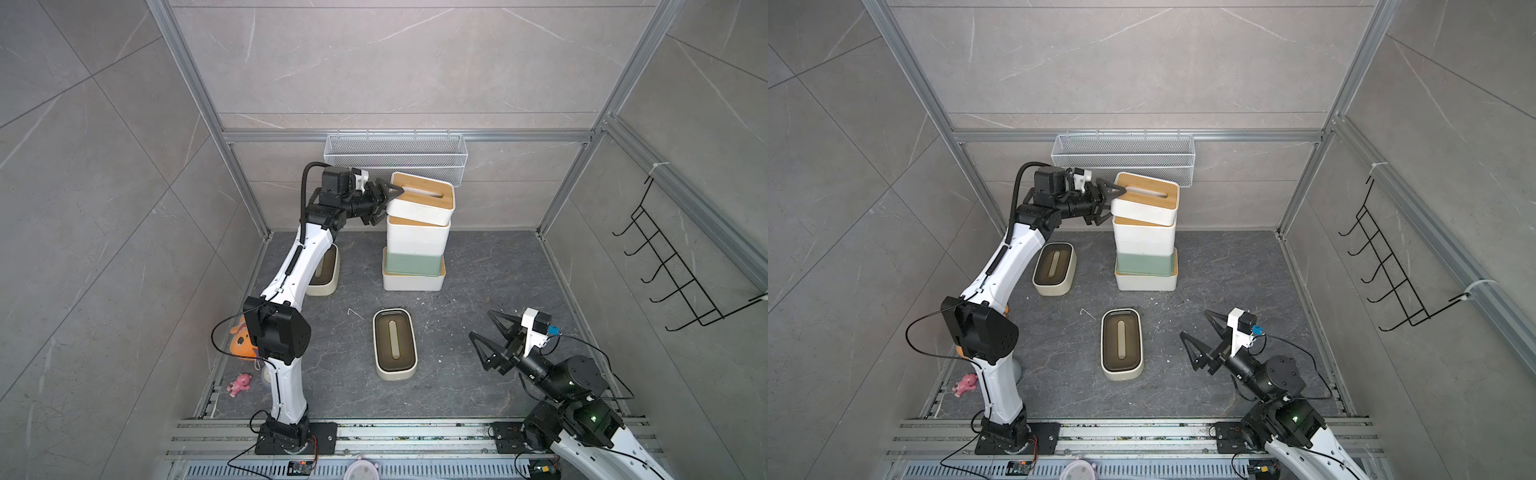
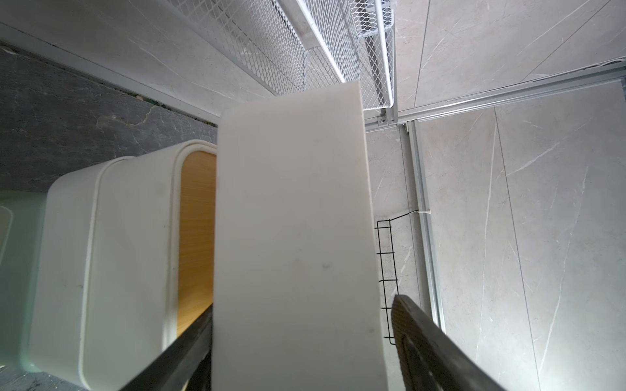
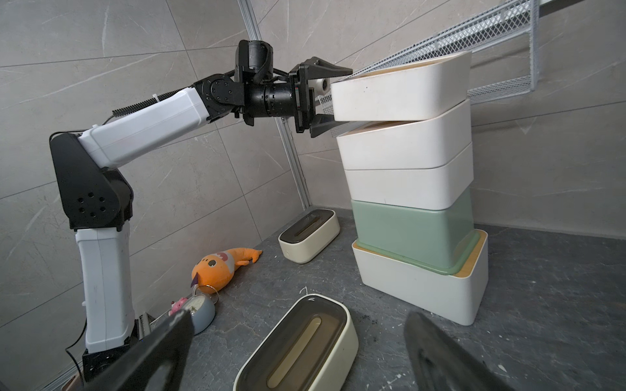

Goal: Stack the tissue boxes
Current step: Place the tissue box at the tissue box.

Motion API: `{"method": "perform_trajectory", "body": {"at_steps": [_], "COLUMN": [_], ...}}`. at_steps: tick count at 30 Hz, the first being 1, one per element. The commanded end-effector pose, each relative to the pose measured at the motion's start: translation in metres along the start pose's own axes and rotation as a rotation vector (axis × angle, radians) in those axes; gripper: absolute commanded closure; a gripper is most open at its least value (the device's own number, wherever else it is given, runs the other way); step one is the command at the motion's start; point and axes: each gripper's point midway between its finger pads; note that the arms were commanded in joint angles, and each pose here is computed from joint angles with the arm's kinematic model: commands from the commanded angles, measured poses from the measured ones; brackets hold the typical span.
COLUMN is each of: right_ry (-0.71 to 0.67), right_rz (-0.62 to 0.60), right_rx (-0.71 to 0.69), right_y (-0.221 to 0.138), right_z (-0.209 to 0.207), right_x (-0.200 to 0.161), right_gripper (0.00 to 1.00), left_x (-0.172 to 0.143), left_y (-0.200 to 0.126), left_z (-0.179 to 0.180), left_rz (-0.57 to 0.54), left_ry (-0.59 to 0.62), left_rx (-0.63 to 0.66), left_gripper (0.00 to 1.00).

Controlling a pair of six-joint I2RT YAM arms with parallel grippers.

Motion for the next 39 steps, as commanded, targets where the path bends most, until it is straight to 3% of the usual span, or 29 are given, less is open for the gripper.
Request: {"method": "perform_trajectory", "body": {"at_steps": [1, 26, 35, 39], "right_ry": [0.006, 0.016, -0.027, -0.017], "right_rz": [0.011, 0.037, 0.008, -0.083], "right_rx": [-0.011, -0.051, -0.103, -0.104], "right_y": [0.001, 0.004, 0.008, 0.010], "right_z": [-0.002, -0.008, -0.012, -0.012], "right_x": [-0.003, -0.003, 0.016, 0.033], "right_gripper": [0.00, 0.00, 0.00, 0.00], "left_x": [0.005, 0.004, 0.007, 0.009], "left_y": [-0.018, -0.022, -0.024, -0.026], "left_z": [-0.036, 0.002, 0.006, 0.005], "left_rz": [-0.036, -0.026, -0.027, -0.033], "left_ry": [0.122, 0.164, 0.169, 0.179], "left_rx": [-0.037, 0.147, 0.161, 0.174], "left_gripper": [0.21, 0.19, 0.19, 0.18]}}
Point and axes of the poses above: each gripper's point midway between its finger pads, its own y axis out along the fingers, its own z axis along the line the jaws close on, x = y × z, and after that the axes turned 2 degrees about y, right-handed
